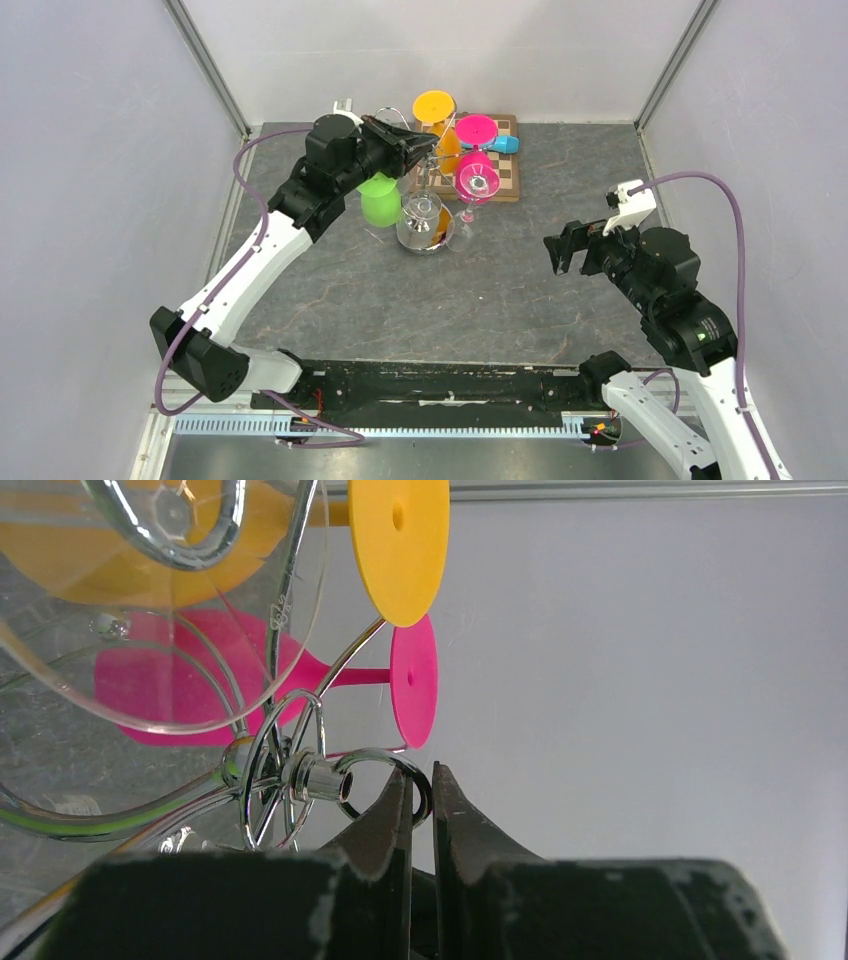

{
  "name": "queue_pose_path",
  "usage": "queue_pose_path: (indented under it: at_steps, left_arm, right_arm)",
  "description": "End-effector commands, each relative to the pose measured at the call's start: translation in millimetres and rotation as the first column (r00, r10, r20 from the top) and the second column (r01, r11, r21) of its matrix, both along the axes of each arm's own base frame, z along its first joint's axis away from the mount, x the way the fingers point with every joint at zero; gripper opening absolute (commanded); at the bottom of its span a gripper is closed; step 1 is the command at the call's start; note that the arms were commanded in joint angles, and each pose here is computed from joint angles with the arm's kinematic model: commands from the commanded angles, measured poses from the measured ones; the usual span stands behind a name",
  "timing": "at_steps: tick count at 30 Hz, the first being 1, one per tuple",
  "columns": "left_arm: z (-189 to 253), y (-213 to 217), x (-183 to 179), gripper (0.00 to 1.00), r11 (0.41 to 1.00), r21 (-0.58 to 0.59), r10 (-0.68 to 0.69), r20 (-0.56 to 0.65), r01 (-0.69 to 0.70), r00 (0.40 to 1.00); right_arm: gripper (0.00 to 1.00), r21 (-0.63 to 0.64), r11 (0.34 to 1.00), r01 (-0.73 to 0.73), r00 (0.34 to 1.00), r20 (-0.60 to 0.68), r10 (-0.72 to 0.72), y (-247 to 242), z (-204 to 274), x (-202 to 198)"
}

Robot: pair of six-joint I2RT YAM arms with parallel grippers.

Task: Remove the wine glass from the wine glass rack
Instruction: Place the wine rack at the center of the board.

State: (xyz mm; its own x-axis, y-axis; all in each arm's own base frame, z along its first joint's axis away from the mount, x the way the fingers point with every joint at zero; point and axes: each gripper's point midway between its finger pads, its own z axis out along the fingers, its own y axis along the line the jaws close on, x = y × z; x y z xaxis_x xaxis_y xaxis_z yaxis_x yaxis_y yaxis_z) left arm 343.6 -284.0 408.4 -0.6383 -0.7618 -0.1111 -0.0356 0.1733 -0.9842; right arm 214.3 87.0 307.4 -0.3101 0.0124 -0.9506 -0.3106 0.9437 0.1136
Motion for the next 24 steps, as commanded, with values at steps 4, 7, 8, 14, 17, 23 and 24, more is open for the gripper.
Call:
queue_pose_path:
  at_steps: [4,7,8,14,17,23,24]
  left_arm:
    - [173,18,-62,0.02,0.945,-0.311,0.055,0.464,0.104,0.884]
    - [171,11,-67,0.02,0.945,-0.307,0.042,0.462,0.115,0.886]
    - [169,9,-67,0.02,0.946,-0.304,0.038,0.459,0.117,0.888]
    - [161,-9,-69,0.02,0.942,-0.305,0.013,0.451,0.14,0.892]
    - [157,-18,-69,0.02,0.94,-0.305,-0.001,0.446,0.153,0.895]
    - [158,-32,-74,0.02,0.934,-0.308,-0.026,0.445,0.18,0.895]
    - [157,-34,-75,0.02,0.934,-0.309,-0.027,0.443,0.181,0.896]
  right_arm:
    - [0.98,-0.007,0.998,0.07,0.996,0.049,-0.07,-14,26,0]
    - [0.98,-0.009,0.995,0.097,0.994,0.058,-0.097,-20,33,-1]
    - [0.98,-0.01,0.994,0.104,0.993,0.064,-0.103,-21,35,-1]
    - [0.98,-0.023,0.991,0.13,0.989,0.079,-0.128,-28,46,-2]
    - [0.98,-0.025,0.991,0.135,0.987,0.086,-0.132,-29,48,-3]
    - [0.98,-0.038,0.988,0.148,0.986,0.086,-0.144,-33,47,-2]
    - [0.98,-0.04,0.988,0.15,0.985,0.086,-0.147,-33,47,-2]
